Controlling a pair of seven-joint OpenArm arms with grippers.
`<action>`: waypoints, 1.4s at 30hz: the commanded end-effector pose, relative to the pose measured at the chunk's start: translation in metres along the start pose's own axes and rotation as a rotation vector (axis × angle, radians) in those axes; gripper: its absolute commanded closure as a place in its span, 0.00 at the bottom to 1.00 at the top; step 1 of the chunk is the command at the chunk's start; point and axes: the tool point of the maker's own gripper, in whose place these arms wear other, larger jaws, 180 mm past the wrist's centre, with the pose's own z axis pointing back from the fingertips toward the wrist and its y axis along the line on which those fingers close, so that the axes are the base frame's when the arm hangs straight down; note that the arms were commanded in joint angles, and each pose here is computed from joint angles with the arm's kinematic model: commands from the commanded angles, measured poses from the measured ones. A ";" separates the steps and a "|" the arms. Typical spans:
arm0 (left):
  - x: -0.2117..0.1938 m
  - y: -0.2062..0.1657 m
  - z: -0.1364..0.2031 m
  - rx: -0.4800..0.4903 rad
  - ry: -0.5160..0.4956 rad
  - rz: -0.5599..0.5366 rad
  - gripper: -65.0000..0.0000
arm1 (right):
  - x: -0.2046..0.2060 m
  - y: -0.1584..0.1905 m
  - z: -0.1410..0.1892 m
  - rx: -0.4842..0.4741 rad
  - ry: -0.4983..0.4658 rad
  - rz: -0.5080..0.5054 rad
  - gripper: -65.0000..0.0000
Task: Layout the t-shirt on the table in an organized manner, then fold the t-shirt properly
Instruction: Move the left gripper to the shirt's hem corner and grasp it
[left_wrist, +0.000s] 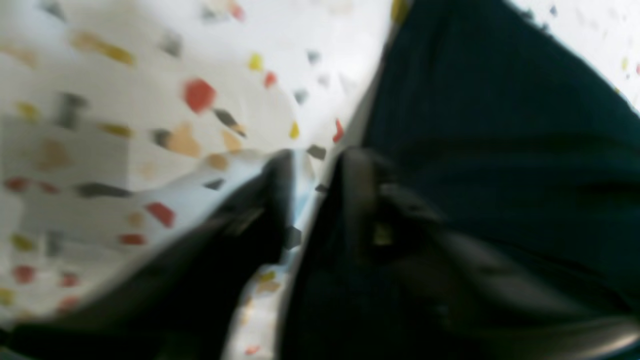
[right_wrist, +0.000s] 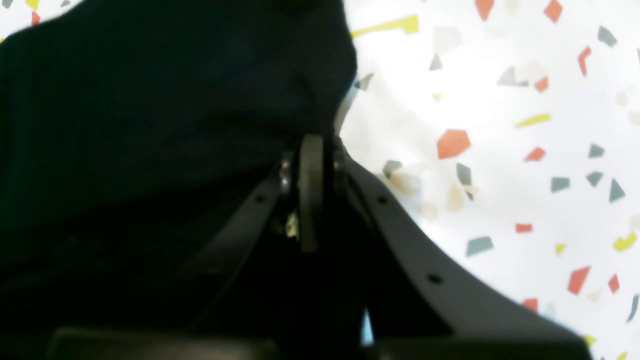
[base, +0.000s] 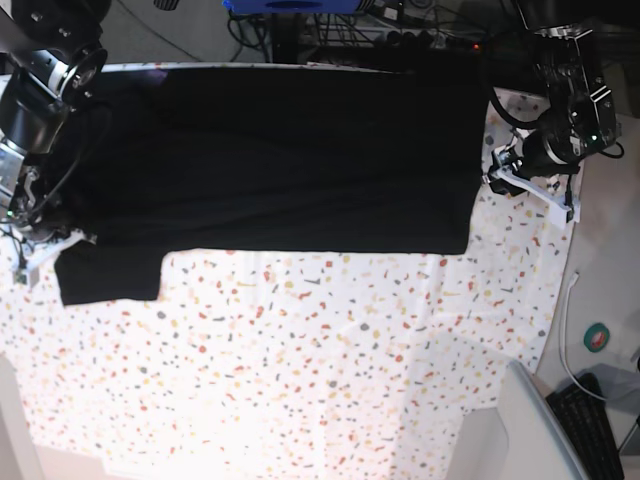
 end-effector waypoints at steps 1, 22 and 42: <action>0.020 -0.006 0.007 -0.013 -0.062 -0.016 0.55 | 0.026 -0.009 0.004 -0.017 -0.060 0.004 1.00; 0.134 -0.057 -0.050 -0.010 -0.020 -0.108 0.42 | 0.026 -0.010 0.004 -0.018 -0.060 0.005 1.00; 0.115 -0.077 -0.108 -0.025 0.018 -0.150 0.41 | 0.026 -0.010 0.004 -0.018 -0.060 0.005 1.00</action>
